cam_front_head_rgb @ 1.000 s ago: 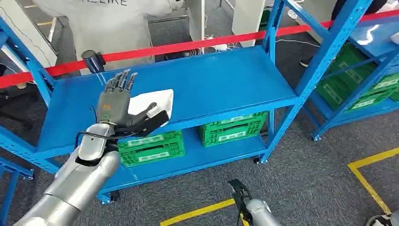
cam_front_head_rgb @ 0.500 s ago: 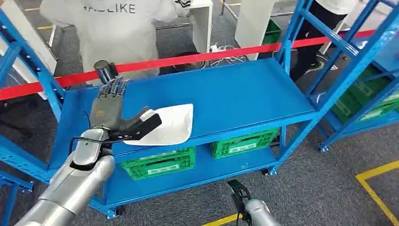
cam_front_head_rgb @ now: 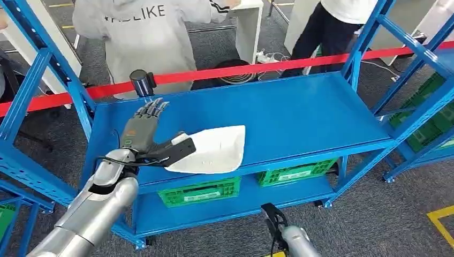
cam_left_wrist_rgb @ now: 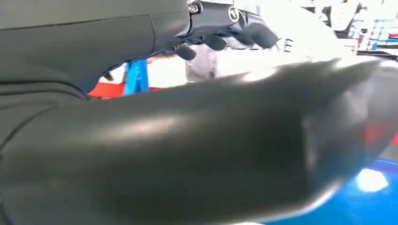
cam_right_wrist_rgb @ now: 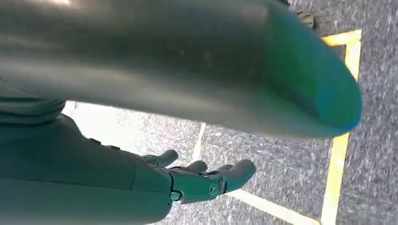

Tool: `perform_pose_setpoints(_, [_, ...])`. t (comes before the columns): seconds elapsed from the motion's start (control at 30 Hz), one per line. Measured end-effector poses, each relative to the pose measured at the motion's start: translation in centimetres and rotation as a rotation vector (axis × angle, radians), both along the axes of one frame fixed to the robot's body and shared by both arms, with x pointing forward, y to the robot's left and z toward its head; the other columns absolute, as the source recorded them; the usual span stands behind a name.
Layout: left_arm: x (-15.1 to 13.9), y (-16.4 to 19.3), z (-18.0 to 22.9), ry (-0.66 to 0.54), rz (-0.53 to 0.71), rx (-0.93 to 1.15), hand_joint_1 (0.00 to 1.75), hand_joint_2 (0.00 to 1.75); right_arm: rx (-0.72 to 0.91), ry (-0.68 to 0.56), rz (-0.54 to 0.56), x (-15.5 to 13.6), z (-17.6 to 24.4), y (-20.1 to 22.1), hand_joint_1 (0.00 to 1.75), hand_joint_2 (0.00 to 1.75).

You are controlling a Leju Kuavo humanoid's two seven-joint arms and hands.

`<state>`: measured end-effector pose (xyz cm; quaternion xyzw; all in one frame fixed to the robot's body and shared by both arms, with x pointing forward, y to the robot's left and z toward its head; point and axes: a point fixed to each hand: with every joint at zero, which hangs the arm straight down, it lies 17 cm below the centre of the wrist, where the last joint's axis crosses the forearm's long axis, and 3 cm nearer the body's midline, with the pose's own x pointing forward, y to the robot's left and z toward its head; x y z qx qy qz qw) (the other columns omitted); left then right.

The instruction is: Take the parts from the cabinet and place them on the table.

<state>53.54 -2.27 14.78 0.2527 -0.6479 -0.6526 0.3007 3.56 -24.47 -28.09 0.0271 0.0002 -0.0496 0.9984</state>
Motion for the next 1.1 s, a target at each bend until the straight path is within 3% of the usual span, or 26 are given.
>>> perform_pose_setpoints(0.17, [-1.0,-0.8,-0.9,0.032,-0.029,-0.008,0.00,0.00,0.000,0.000,0.002,0.0,0.0,0.0,0.00,0.00])
perform_pose_setpoints(0.4, [-3.7,-5.5,0.3,0.059,-0.113,-0.077,0.00,0.00,0.000,-0.008,0.001,0.6,0.0,0.0,0.00,0.00])
perform_pose_setpoints(0.8, [-5.7,-8.1,0.8,0.065,-0.167,-0.100,0.00,0.00,-0.010,-0.007,0.001,0.5,0.0,-0.1,0.00,0.00])
perform_pose_setpoints(1.1, [-8.8,-11.7,1.5,0.120,-0.224,-0.138,0.00,0.00,0.002,-0.009,-0.007,0.7,0.1,0.1,0.00,0.00])
